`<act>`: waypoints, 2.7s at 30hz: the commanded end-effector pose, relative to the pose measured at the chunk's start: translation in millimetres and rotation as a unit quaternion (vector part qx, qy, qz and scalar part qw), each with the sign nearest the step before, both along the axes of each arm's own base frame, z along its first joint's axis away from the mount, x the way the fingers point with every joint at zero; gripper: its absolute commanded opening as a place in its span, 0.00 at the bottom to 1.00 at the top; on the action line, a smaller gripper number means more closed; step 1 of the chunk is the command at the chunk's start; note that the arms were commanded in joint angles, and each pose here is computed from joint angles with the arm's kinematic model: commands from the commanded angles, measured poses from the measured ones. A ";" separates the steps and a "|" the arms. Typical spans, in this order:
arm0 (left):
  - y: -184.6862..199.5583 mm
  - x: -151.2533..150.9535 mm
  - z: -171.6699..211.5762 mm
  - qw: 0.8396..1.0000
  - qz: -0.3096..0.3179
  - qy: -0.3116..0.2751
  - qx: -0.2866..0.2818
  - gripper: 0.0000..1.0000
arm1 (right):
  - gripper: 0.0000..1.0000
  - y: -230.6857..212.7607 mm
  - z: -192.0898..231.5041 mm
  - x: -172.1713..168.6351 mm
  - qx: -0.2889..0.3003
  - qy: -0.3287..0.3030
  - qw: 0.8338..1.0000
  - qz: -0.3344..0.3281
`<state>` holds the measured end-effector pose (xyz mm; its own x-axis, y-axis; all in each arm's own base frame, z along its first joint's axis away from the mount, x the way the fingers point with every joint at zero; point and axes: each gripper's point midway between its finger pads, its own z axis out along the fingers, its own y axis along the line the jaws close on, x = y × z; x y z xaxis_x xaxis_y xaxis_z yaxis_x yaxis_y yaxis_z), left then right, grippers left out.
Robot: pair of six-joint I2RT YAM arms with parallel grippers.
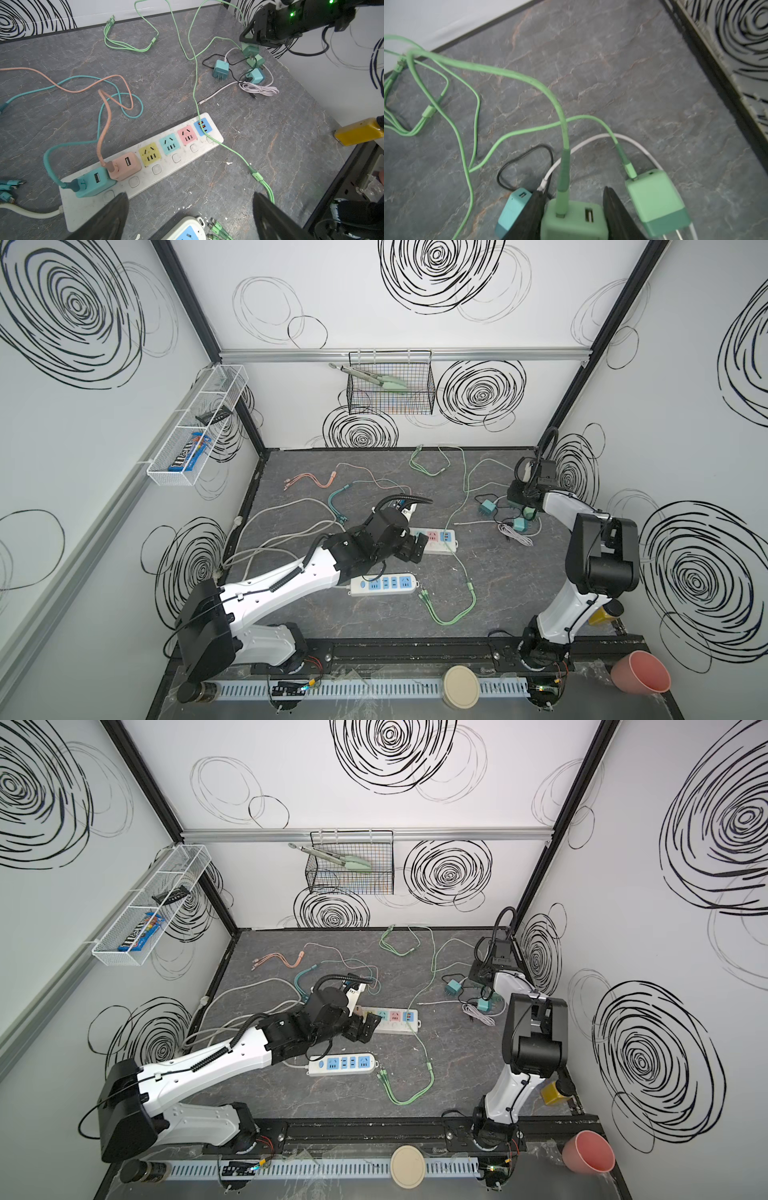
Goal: Insert the plug
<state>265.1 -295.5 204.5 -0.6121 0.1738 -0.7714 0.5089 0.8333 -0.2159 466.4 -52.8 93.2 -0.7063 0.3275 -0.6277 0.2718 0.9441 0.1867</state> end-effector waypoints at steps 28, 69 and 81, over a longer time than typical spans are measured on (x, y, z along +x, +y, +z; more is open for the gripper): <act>-99.7 10.3 74.8 0.969 -0.150 -0.025 -0.196 0.86 | 0.30 232.0 184.9 -127.7 0.310 -0.213 0.899 0.224; -45.6 68.8 141.6 0.967 -0.102 -0.084 -0.217 0.00 | 0.97 207.4 45.8 -177.2 0.179 -0.085 0.949 0.247; -51.6 61.1 167.7 0.962 -0.129 -0.078 -0.226 0.00 | 0.90 185.9 -69.1 -221.9 0.043 0.089 0.980 0.174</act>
<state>327.2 -344.5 354.2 -0.4927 -0.0594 -0.8682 0.7139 0.5428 -0.4423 248.4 154.7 42.8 -0.8717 0.0989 -0.4800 -0.1080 0.9166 0.3849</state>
